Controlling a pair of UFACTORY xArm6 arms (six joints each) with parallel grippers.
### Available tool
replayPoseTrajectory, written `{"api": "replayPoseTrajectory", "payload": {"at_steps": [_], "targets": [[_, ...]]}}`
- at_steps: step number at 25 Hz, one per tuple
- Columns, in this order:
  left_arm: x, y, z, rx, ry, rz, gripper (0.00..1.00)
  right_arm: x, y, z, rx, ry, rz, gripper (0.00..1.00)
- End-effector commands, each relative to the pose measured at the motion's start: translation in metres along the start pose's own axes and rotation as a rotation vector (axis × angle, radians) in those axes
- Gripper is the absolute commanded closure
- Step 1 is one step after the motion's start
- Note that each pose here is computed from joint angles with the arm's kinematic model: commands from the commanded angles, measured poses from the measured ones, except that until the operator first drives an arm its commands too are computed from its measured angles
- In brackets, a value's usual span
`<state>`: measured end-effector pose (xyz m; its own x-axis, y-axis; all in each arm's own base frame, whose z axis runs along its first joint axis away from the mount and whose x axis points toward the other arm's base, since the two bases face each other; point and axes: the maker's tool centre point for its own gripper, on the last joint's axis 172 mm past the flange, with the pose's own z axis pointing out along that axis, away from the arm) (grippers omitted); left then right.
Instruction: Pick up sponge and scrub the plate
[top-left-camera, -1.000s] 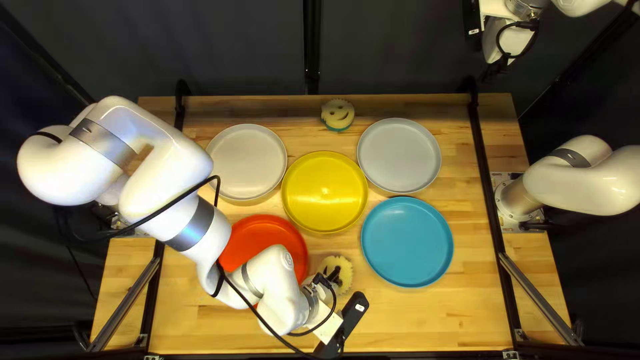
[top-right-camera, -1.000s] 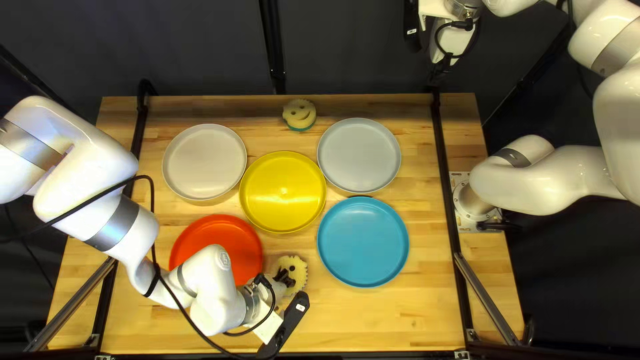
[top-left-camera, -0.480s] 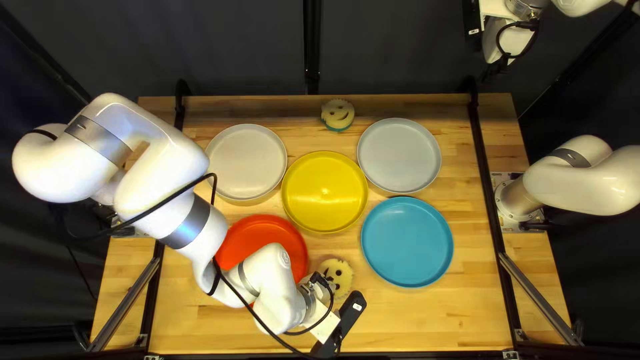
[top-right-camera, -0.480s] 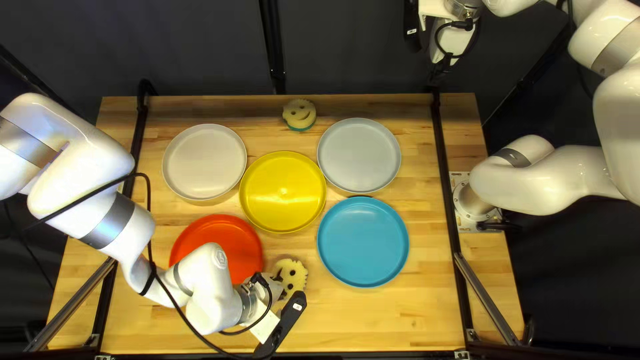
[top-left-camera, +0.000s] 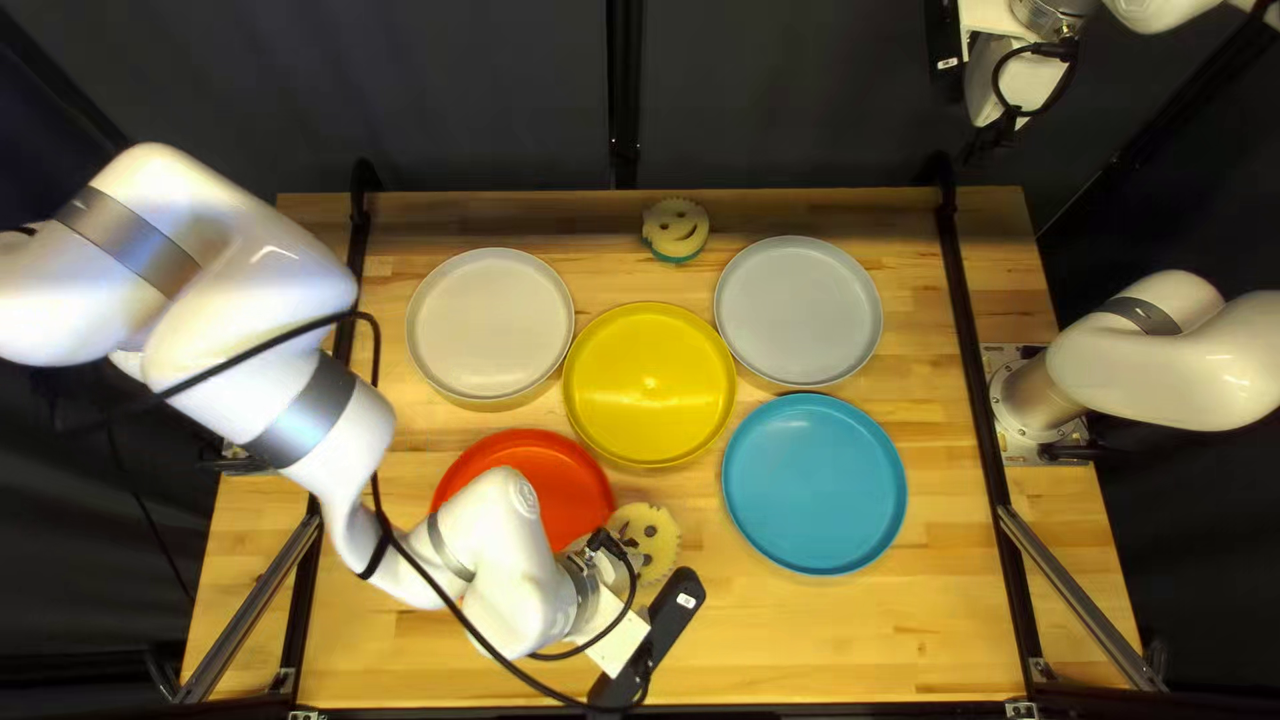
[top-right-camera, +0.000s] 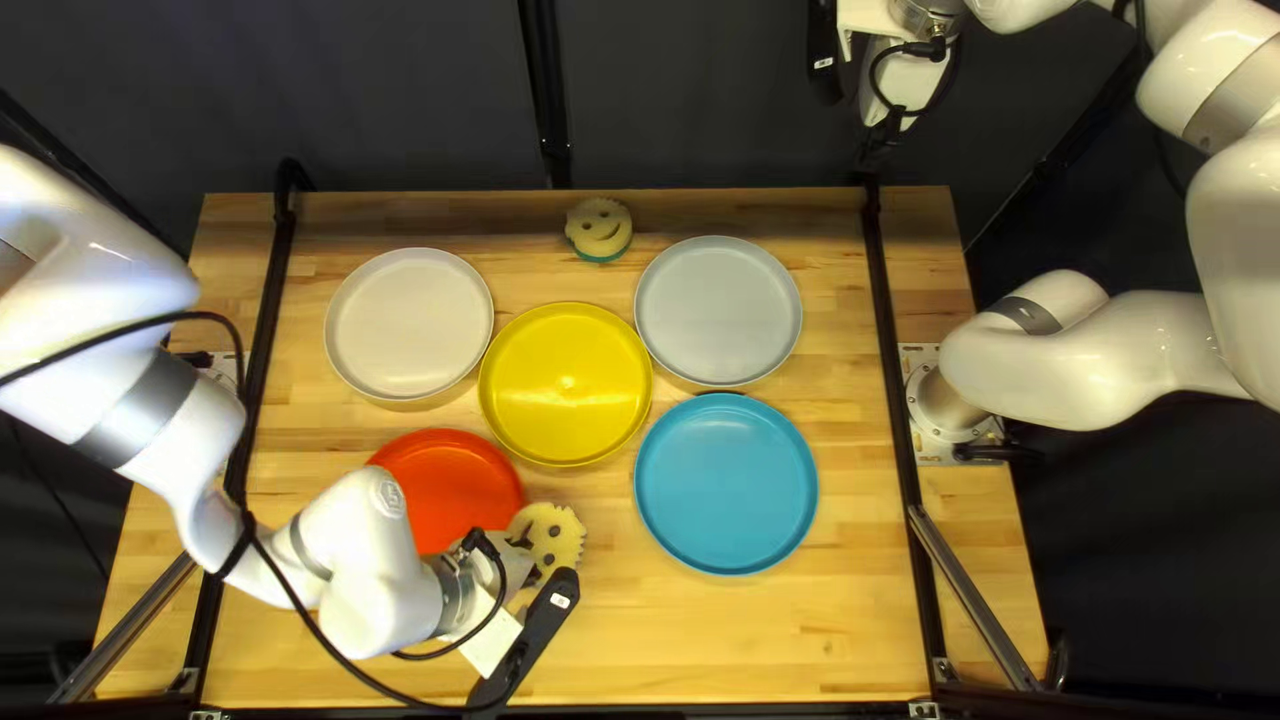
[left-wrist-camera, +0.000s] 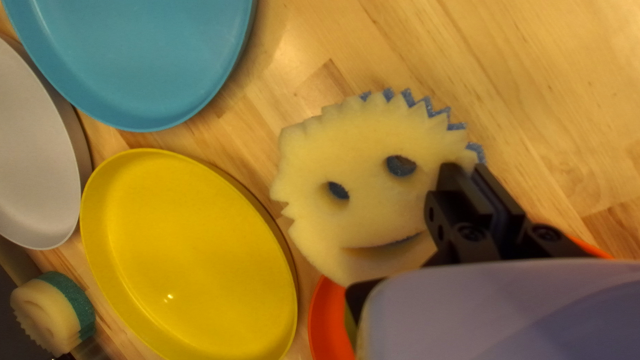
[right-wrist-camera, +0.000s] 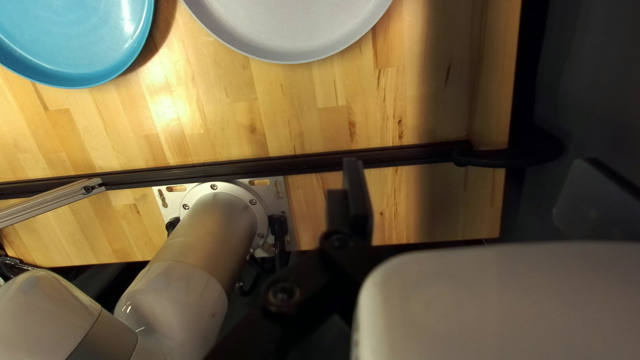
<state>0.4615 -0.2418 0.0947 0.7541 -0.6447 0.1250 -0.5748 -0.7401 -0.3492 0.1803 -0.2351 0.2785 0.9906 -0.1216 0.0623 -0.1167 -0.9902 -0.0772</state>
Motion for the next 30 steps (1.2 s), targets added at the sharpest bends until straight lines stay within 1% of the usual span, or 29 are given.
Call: {"api": "replayPoseTrajectory", "payload": {"at_steps": [1,7,12,26,30], "targets": [[-0.007,0.007,-0.005,-0.01,-0.008,-0.018,1.0,0.0,0.0,0.0,0.0,0.0,0.0,0.0],[-0.024,0.017,-0.008,-0.025,-0.018,-0.05,1.0,0.0,0.0,0.0,0.0,0.0,0.0,0.0],[-0.026,0.021,-0.014,-0.033,-0.022,-0.074,1.0,0.0,0.0,0.0,0.0,0.0,0.0,0.0],[-0.026,0.021,-0.014,-0.033,-0.022,-0.074,1.0,0.0,0.0,0.0,0.0,0.0,0.0,0.0],[-0.027,0.028,-0.019,-0.022,-0.012,-0.076,1.0,0.0,0.0,0.0,0.0,0.0,0.0,0.0]]}}
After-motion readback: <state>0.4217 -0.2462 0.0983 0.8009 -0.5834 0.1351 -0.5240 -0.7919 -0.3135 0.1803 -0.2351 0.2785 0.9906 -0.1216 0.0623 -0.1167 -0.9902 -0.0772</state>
